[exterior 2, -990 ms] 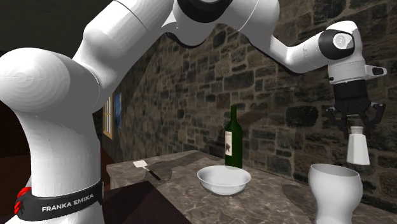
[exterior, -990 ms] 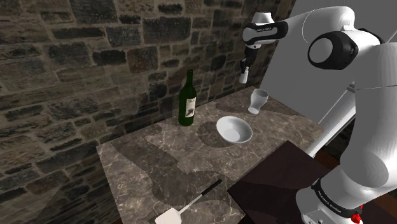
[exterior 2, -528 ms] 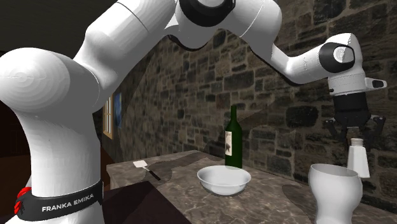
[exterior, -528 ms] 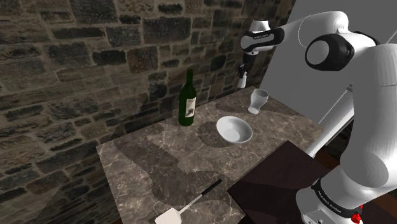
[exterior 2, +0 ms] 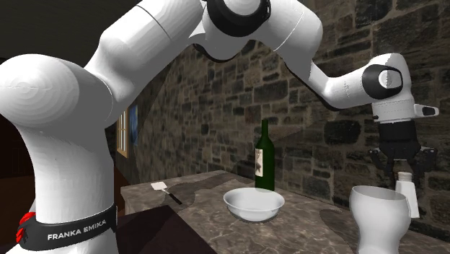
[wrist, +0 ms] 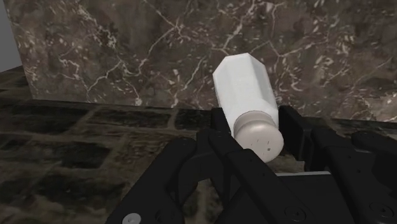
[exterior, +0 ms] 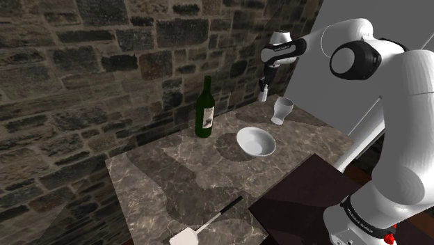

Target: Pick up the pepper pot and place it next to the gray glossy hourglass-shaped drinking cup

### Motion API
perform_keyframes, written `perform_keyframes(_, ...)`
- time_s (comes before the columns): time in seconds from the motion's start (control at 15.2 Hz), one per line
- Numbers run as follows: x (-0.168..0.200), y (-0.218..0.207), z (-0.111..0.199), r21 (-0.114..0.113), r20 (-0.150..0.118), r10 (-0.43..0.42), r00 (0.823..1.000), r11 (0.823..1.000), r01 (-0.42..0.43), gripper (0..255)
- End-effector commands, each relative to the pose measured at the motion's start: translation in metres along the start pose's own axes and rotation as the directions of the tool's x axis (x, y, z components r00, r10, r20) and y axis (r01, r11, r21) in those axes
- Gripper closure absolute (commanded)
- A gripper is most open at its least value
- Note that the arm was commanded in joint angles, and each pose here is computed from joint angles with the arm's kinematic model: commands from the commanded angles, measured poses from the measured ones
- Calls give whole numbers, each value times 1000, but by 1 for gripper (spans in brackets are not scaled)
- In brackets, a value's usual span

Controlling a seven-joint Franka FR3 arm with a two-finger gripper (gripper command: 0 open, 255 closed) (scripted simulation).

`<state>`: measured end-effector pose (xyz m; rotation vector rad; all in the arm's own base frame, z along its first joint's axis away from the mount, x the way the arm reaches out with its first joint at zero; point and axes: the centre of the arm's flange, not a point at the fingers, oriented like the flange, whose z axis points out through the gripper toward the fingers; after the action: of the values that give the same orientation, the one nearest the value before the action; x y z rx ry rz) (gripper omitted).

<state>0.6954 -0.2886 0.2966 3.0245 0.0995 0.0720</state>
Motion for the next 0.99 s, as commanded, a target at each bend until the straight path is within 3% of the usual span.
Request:
perform_keyframes(0.0,0,-2,12,0,0,0,1000,1000,0,255)
perform_keyframes(0.53,-2,-7,51,0,0,0,1000,1000,0,255)
perform_keyframes(0.92,-2,-7,51,0,0,0,1000,1000,0,255)
